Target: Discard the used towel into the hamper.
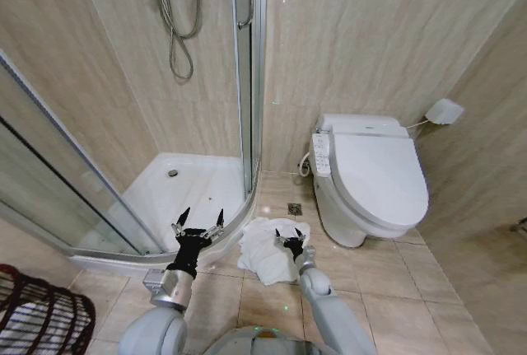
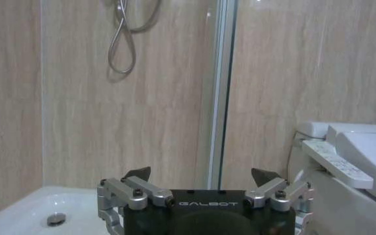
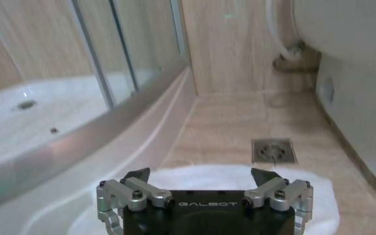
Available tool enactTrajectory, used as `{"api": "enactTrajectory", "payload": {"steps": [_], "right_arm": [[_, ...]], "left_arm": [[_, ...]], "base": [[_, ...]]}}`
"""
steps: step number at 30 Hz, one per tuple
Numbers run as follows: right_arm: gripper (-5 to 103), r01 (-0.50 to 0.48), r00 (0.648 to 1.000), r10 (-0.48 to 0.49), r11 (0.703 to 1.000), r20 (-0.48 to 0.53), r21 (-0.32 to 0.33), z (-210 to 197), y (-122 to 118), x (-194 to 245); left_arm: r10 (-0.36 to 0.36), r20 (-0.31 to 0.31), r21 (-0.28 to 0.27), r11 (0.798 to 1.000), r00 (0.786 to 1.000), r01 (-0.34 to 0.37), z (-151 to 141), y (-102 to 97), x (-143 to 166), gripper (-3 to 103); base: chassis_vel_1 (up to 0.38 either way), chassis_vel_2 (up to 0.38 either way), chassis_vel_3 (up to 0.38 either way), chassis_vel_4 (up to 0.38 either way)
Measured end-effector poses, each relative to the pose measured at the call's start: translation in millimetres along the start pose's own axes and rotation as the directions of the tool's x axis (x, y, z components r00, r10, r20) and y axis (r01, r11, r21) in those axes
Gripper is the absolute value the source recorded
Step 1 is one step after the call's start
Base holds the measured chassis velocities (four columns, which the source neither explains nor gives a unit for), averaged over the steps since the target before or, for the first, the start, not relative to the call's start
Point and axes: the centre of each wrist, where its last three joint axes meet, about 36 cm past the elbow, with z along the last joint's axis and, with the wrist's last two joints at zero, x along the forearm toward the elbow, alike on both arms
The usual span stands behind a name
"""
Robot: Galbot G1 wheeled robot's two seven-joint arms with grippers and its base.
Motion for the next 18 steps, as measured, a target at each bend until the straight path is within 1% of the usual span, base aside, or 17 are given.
{"api": "enactTrajectory", "payload": {"steps": [4,10,15,17,18], "right_arm": [[100,0.002,0.998,-0.001,1.000,-0.062,0.026,21,-15,-7],[100,0.004,0.995,-0.002,1.000,-0.095,0.019,30,-25,-10],[100,-0.001,0.993,0.003,1.000,-0.120,0.022,37,-36,-13],[100,-0.004,0.991,0.008,1.000,-0.132,0.029,43,-44,-14],[100,-0.004,0.991,0.008,1.000,-0.132,0.029,43,-44,-14]], "left_arm": [[0.000,0.000,0.000,1.000,1.000,0.000,0,0.0,0,100],[0.000,0.000,0.000,1.000,1.000,0.000,0,0.0,0,100],[0.000,0.000,0.000,1.000,1.000,0.000,0,0.0,0,100],[0.000,0.000,0.000,1.000,1.000,0.000,0,0.0,0,100],[0.000,0.000,0.000,1.000,1.000,0.000,0,0.0,0,100]], "base": [[0.000,0.000,0.000,0.000],[0.000,0.000,0.000,0.000],[0.000,0.000,0.000,0.000],[0.000,0.000,0.000,0.000],[0.000,0.000,0.000,0.000]]}}
